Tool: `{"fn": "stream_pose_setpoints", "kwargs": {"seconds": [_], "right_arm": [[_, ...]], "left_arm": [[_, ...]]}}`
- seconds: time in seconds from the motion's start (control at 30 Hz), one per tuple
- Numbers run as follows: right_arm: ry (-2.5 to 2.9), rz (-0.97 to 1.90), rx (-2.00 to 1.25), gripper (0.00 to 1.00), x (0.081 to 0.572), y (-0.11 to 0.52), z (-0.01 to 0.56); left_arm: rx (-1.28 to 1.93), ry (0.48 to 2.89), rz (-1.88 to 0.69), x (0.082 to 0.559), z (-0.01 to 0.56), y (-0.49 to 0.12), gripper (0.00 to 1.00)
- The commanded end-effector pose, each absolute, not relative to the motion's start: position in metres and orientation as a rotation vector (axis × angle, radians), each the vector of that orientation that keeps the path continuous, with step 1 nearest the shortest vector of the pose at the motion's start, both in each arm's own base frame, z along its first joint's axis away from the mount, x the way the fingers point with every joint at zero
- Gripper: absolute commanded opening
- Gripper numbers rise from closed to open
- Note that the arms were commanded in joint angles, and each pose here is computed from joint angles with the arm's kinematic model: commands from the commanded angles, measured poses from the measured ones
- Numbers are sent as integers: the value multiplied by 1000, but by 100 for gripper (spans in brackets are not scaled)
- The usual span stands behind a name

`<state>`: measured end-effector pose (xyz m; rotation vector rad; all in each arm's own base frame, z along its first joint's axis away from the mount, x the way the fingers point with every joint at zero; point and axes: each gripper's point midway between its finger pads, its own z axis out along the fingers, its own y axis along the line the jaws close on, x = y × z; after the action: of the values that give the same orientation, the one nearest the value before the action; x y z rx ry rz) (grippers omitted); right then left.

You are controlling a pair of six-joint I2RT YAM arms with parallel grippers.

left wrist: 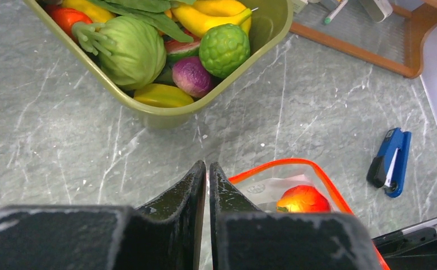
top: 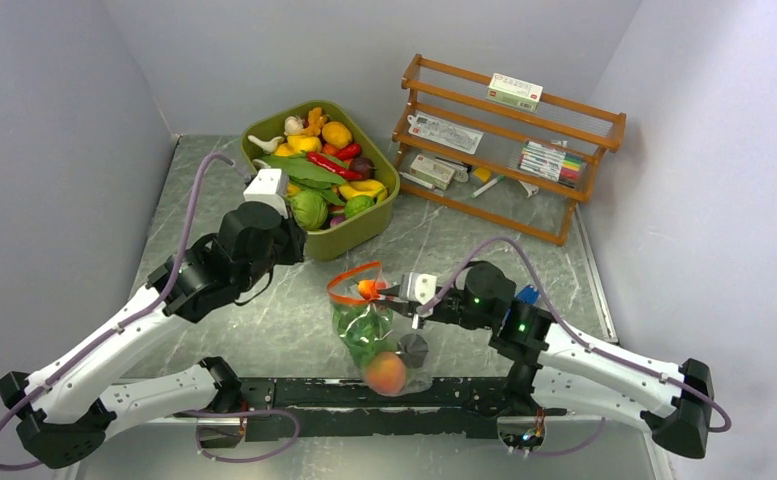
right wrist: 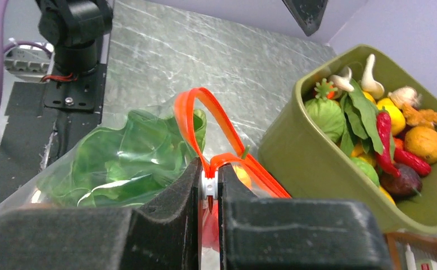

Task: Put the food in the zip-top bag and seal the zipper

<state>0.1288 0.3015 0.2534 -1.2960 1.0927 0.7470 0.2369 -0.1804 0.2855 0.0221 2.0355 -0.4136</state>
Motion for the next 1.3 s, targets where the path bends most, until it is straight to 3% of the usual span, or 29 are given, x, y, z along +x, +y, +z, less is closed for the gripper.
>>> {"fn": "stream_pose_setpoints", "kwargs": {"seconds": [0.0, 0.13, 0.27, 0.37, 0.5, 0.63, 0.9, 1.13, 1.17, 1.27], "right_arm": [[947, 822, -1406, 0, 112, 323, 286], [813, 876, -1500, 0, 103, 345, 321], [722, 870, -1545, 0, 101, 355, 344], [754, 830, -1571, 0, 105, 351, 329], [896, 760, -1615, 0, 114, 336, 272], [913, 762, -1620, 0, 112, 331, 256], [942, 739, -1624, 0, 115, 326, 251], [946, 763, -1526, 0, 116, 324, 266], [946, 766, -1513, 0, 116, 324, 267], [957, 787, -1490, 0, 117, 327, 265]], "left_arm": [[107, 2005, -386, 229, 295, -170, 12], [257, 1823, -418, 219, 343, -161, 27], [376, 1639, -514, 192, 394, -152, 32], [561, 1529, -601, 167, 408, -163, 35], [932, 1428, -625, 143, 371, -190, 42], [1271, 1397, -644, 132, 315, -217, 47], [1521, 1272, -676, 138, 281, -255, 58], [1577, 1308, -576, 156, 263, -255, 51], [1590, 1299, -579, 155, 262, -256, 48], [1631, 1252, -602, 149, 264, -259, 24]]}}
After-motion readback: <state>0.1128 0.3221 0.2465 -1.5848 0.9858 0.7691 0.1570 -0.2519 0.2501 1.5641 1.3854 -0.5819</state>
